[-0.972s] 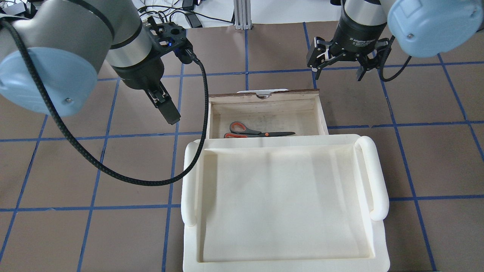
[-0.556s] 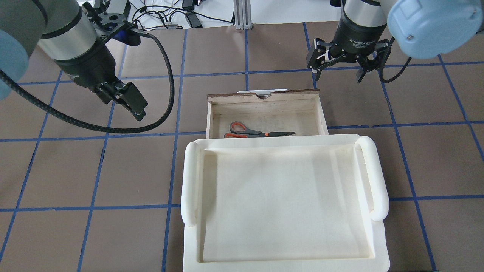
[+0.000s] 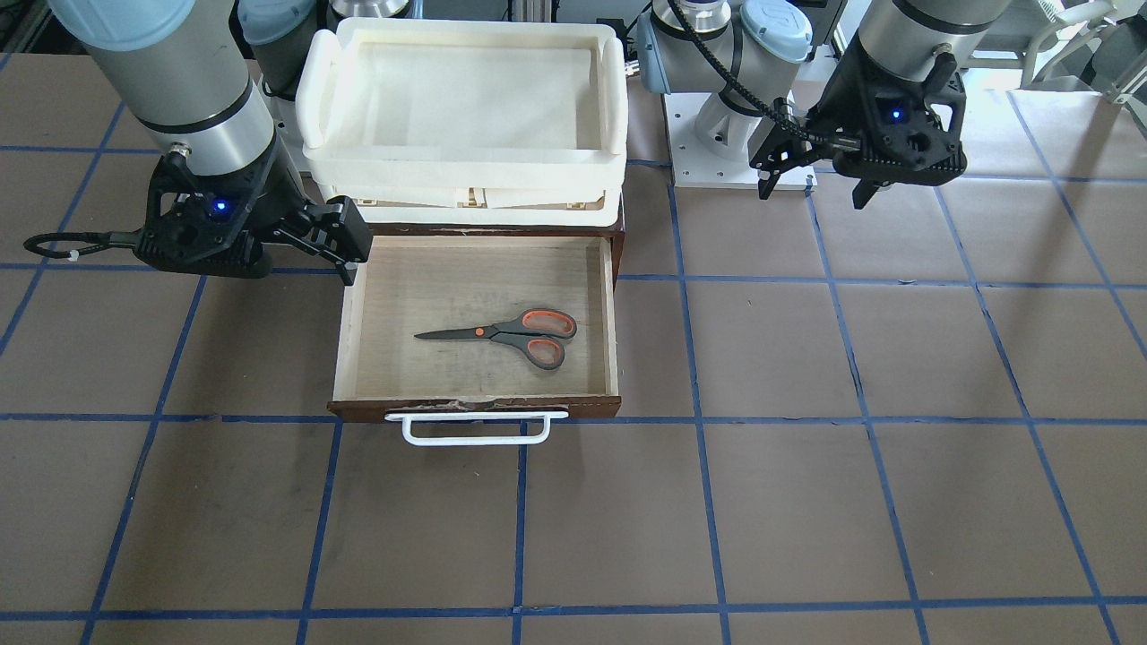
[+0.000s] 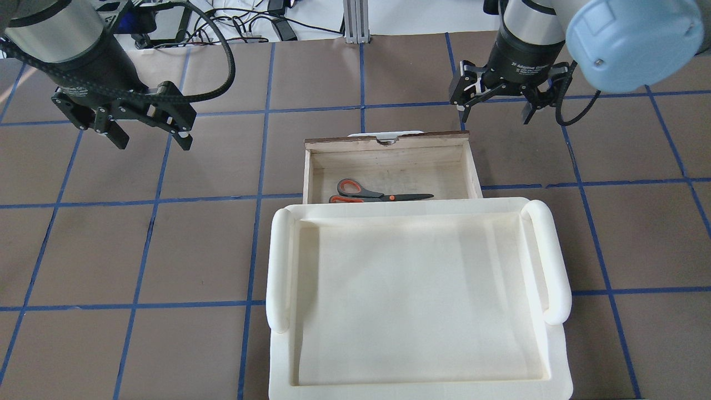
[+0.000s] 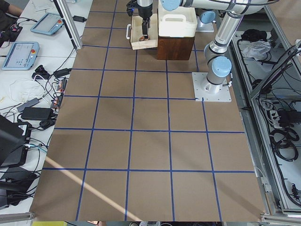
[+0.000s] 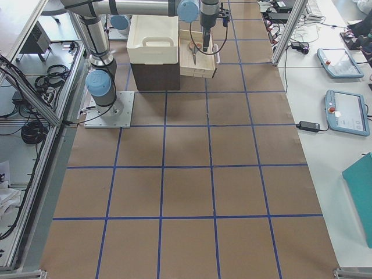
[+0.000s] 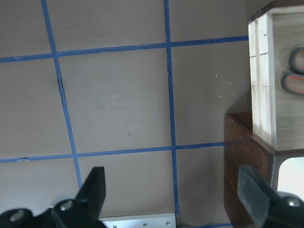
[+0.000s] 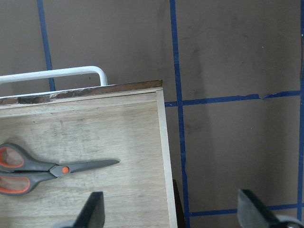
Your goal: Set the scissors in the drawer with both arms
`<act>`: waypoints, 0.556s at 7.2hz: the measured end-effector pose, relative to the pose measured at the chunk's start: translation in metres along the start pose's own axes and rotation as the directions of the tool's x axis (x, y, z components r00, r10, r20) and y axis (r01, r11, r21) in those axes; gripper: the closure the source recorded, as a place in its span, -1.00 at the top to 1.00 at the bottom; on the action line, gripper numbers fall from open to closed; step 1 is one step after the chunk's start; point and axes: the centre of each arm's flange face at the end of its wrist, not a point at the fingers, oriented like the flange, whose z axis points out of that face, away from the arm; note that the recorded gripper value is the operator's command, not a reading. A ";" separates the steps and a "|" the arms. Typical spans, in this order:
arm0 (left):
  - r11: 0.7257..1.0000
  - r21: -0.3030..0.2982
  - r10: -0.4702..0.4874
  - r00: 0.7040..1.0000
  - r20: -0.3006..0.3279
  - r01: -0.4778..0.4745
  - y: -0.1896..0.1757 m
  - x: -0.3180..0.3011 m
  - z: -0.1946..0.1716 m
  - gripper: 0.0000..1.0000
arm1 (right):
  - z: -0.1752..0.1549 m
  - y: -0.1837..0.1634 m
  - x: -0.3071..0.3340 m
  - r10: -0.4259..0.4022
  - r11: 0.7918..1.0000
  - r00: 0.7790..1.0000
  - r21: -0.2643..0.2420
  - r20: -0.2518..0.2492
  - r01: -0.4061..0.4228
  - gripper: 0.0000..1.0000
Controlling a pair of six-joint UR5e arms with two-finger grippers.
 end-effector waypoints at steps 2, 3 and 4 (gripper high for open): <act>0.998 0.027 -0.065 0.998 -0.002 0.065 -0.004 0.003 -0.007 1.00 | 0.001 -0.001 0.000 0.004 1.000 1.000 -0.001 -0.004 -0.004 1.00; 0.997 0.040 -0.071 0.998 0.000 0.070 -0.005 0.004 -0.009 1.00 | 0.002 -0.001 0.000 0.006 1.000 1.000 -0.001 -0.004 -0.006 1.00; 0.996 0.058 -0.066 0.998 0.011 0.065 -0.006 0.005 -0.011 1.00 | 0.002 -0.001 0.000 0.007 1.000 1.000 -0.002 -0.005 -0.007 1.00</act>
